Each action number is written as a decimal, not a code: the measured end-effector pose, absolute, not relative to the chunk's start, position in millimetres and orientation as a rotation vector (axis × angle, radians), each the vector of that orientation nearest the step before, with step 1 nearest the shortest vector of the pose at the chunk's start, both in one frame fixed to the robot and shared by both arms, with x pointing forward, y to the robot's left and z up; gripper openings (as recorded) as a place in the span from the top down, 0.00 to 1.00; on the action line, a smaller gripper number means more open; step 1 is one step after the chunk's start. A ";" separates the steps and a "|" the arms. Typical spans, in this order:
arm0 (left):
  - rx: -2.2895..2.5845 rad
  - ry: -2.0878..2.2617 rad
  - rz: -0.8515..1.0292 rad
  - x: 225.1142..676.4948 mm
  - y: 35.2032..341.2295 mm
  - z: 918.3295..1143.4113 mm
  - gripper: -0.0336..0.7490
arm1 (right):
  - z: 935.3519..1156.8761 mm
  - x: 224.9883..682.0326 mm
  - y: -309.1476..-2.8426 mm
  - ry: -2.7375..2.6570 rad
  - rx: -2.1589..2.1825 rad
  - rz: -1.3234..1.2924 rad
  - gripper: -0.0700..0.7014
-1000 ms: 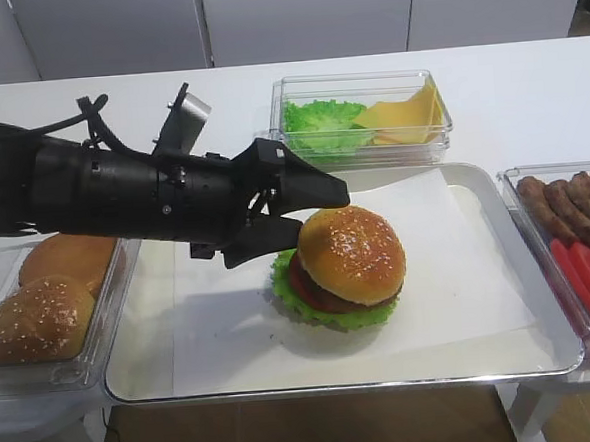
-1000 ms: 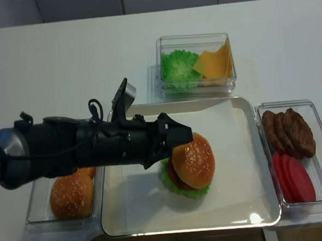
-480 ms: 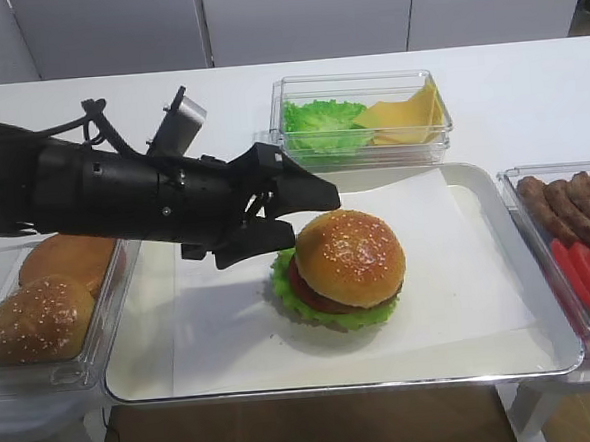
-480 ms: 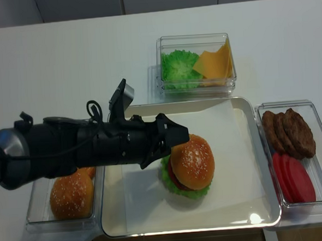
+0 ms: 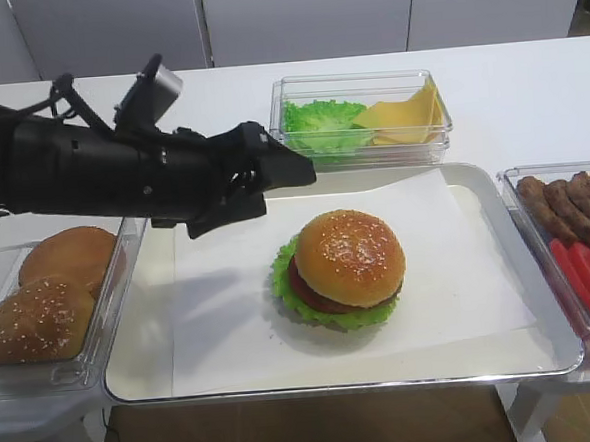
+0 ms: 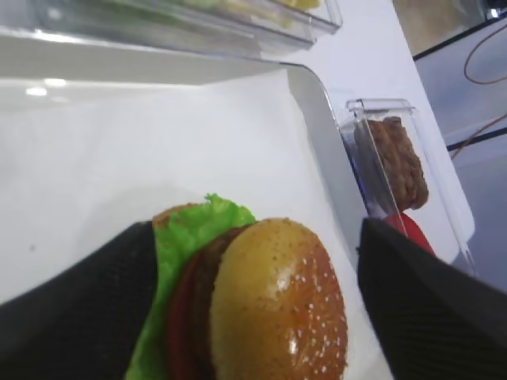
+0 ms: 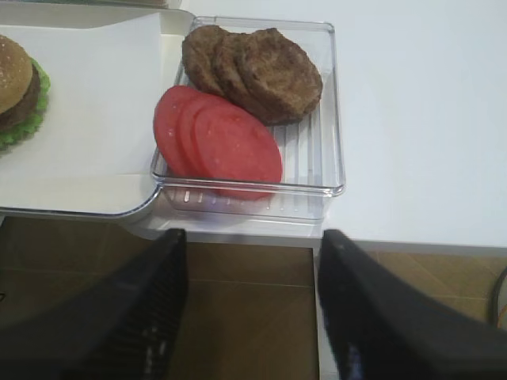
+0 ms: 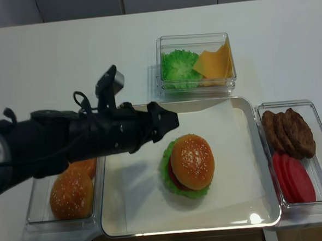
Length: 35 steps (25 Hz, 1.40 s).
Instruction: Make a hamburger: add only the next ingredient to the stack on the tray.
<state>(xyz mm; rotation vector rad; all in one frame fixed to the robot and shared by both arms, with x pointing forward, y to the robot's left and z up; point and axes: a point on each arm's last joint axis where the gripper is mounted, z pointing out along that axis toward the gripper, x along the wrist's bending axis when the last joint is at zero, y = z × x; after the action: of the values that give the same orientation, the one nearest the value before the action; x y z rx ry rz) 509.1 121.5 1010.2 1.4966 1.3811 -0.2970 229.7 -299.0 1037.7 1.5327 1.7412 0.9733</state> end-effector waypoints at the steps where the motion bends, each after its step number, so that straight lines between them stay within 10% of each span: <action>1: 1.504 1.368 -0.253 507.7 124.9 1016.6 0.21 | 1037.7 229.7 -299.0 1.741 1.533 0.973 0.39; 35: 1.765 1.745 0.627 335.7 291.8 1124.7 0.29 | 1037.7 229.7 -299.0 1.742 1.531 0.972 0.39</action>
<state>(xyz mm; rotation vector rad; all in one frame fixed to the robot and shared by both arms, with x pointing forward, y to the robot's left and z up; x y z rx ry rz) 335.7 291.8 1124.7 1.7647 1.7450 0.6266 229.7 -299.0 1037.7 1.5307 1.7424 0.9723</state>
